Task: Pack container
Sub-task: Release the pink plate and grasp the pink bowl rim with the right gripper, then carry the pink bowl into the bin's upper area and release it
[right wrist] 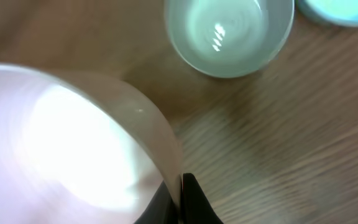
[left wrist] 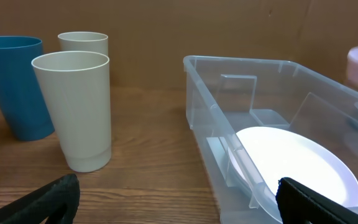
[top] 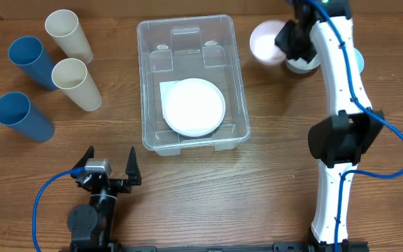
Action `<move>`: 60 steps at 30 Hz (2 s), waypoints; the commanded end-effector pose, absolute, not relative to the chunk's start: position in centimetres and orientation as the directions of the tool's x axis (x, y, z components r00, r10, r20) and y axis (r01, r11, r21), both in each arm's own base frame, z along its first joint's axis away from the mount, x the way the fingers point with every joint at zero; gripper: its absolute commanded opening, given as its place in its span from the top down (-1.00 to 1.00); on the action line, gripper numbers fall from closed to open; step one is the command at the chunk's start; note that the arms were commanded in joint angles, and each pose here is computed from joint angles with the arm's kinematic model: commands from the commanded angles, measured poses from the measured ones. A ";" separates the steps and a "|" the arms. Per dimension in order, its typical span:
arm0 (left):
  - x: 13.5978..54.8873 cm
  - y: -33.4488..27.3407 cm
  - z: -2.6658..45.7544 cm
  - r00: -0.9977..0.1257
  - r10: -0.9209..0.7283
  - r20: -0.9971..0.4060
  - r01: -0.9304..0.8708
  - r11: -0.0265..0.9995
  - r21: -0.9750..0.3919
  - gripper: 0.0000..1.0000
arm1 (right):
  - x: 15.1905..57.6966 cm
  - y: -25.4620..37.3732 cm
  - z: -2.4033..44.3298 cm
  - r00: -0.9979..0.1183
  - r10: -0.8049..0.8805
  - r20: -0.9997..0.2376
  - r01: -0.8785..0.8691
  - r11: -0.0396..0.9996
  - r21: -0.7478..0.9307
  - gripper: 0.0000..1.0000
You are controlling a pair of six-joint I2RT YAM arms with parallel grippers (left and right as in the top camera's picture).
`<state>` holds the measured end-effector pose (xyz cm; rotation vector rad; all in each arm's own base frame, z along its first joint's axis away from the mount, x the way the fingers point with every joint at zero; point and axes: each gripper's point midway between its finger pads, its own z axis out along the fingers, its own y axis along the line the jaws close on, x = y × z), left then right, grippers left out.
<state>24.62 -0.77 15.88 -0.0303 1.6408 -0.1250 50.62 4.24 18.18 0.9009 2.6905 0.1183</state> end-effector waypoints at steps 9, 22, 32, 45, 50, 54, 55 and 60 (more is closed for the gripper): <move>24.6 -0.8 15.9 -0.071 -0.074 -0.995 0.061 0.995 -0.078 -1.00 | 51.6 15.1 26.9 -0.794 0.270 -0.545 0.174 0.959 0.222 0.92; 24.6 -0.8 15.8 -0.071 -0.074 -0.995 0.060 0.995 -0.078 -1.00 | 53.8 19.9 20.3 -0.780 0.166 -0.603 0.137 0.986 0.094 0.92; 24.6 -0.8 15.8 -0.071 -0.074 -0.995 0.060 0.995 -0.078 -1.00 | 54.9 19.7 12.5 -0.799 0.113 -0.591 0.124 0.992 0.023 0.92; 24.6 -0.8 15.9 -0.070 -0.074 -0.995 0.061 0.995 -0.078 -1.00 | 55.7 20.0 11.4 -0.794 0.044 -0.606 0.064 0.998 -0.011 0.43; 24.6 -0.8 15.9 -0.070 -0.074 -0.995 0.061 0.995 -0.078 -1.00 | 55.5 20.5 12.6 -0.796 0.019 -0.605 0.037 0.999 -0.017 0.44; 24.6 -0.8 15.9 -0.070 -0.074 -0.995 0.061 0.995 -0.078 -1.00 | 54.8 21.7 17.7 -0.776 0.013 -0.630 0.012 1.000 0.005 0.41; 24.6 -0.8 15.8 -0.071 -0.074 -0.995 0.060 0.995 -0.078 -1.00 | 54.3 22.0 20.8 -0.761 0.058 -0.646 0.033 0.998 0.050 0.36; 24.6 -0.8 15.9 -0.070 -0.074 -0.995 0.061 0.995 -0.078 -1.00 | 53.1 19.0 28.6 -0.690 0.272 -0.671 0.170 0.962 0.215 0.29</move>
